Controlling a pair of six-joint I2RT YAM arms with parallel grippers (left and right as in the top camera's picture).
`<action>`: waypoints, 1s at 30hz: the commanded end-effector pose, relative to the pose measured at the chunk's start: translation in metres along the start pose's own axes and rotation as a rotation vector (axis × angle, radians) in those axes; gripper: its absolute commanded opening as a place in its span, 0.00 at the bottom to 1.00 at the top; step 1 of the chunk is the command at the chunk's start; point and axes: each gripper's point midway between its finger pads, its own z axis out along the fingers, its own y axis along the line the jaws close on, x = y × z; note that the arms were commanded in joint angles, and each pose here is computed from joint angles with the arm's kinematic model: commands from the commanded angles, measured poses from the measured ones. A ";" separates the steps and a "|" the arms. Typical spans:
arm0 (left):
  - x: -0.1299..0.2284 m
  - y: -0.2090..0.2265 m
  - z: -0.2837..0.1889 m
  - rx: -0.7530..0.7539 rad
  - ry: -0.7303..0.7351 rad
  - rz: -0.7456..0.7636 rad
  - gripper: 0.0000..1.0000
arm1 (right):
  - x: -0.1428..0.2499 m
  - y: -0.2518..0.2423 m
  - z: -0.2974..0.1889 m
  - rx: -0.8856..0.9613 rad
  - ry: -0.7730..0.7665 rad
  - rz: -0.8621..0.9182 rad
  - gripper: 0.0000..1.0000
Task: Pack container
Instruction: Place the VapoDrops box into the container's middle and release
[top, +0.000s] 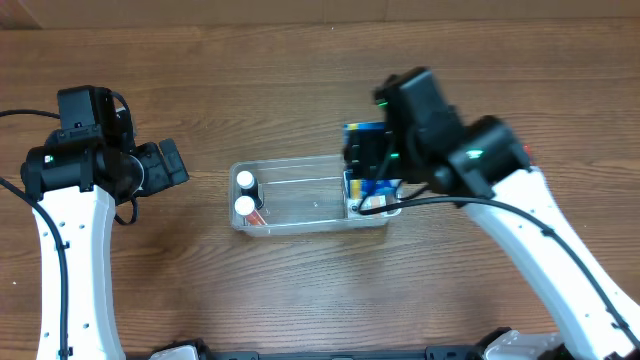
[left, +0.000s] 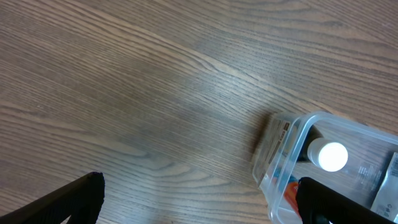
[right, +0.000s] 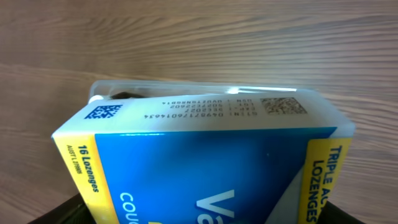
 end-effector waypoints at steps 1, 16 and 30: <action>0.001 0.000 0.000 0.004 0.003 0.019 1.00 | -0.001 0.024 0.029 0.004 0.005 0.072 0.55; 0.002 0.000 0.000 0.004 0.006 0.019 1.00 | 0.046 0.004 0.164 0.166 0.281 0.119 0.56; 0.002 0.000 0.000 0.004 0.006 0.019 1.00 | 0.056 0.001 0.177 0.177 0.327 0.123 0.73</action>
